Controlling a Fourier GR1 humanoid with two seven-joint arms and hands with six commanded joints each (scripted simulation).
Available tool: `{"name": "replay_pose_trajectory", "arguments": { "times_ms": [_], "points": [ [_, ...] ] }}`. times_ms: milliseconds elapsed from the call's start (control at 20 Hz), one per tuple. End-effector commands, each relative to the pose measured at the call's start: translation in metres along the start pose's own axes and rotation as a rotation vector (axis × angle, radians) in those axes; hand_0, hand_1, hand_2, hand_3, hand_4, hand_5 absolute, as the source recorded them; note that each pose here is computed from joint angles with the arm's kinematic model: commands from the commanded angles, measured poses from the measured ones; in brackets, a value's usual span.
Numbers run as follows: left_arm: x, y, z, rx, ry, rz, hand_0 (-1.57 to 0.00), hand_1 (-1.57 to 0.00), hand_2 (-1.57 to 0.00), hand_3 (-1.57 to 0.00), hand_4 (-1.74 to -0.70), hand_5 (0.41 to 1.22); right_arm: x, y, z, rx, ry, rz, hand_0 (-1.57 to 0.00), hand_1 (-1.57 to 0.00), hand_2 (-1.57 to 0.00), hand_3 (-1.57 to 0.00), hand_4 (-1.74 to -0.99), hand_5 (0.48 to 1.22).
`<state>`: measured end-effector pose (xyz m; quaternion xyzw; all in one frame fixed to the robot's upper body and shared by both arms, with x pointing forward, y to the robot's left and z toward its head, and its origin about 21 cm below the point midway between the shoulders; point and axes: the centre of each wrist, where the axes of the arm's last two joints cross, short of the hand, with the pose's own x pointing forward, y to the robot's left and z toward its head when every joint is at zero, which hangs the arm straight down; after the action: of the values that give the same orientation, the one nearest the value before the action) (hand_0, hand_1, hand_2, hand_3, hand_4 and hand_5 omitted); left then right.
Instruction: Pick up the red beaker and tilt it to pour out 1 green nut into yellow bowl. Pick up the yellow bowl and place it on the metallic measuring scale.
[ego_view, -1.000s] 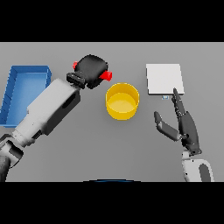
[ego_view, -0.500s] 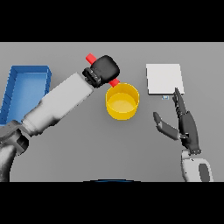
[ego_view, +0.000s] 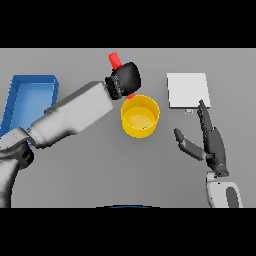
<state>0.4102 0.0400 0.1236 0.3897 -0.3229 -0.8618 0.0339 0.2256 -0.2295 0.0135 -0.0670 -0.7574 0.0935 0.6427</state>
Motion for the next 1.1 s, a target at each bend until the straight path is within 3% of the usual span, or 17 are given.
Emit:
{"name": "replay_pose_trajectory", "arguments": {
  "times_ms": [0, 350, 500, 700, 900, 1050],
  "points": [
    [0.003, 0.004, 0.000, -0.001, -0.005, -0.039, -1.57, -1.57, -1.57, -1.56, -1.74, 1.221, 0.001, 0.000, -0.002, -0.002, 0.005, 0.005, 0.00, 0.00, 0.00, 0.00, -1.130, 0.565],
    [0.005, 0.019, -0.009, -0.001, -0.003, -0.272, -1.57, -1.57, -1.57, -1.57, -1.73, 1.221, -0.002, 0.001, 0.001, -0.002, -0.006, 0.007, 0.00, 0.00, 0.00, 0.00, -1.130, 0.577],
    [-0.009, 0.044, -0.005, 0.018, 0.002, -0.374, -1.57, -1.57, -1.57, -1.57, -1.73, 1.221, -0.001, 0.000, 0.003, -0.013, -0.003, 0.016, 0.00, 0.00, 0.00, 0.00, -1.138, 0.572],
    [-0.071, 0.090, 0.020, 0.031, 0.119, -0.402, -1.57, -1.57, -1.57, -1.57, -1.73, 1.221, -0.004, 0.004, 0.000, -0.001, -0.006, 0.021, 0.00, 0.00, 0.00, 0.00, -1.133, 0.557],
    [-0.141, 0.094, 0.054, 0.082, 0.314, -0.220, -1.57, -1.57, -1.57, -1.57, -1.72, 1.221, 0.000, 0.001, -0.002, 0.012, -0.026, 0.000, 0.00, 0.00, 0.00, 0.00, -1.117, 0.554],
    [-0.193, 0.085, 0.089, 0.098, 0.496, 0.166, -1.57, -1.57, -1.57, -1.52, -1.73, 1.221, -0.002, 0.003, -0.002, 0.041, -0.039, -0.008, 0.00, 0.00, 0.00, 0.00, -1.102, 0.572]
  ]
}}
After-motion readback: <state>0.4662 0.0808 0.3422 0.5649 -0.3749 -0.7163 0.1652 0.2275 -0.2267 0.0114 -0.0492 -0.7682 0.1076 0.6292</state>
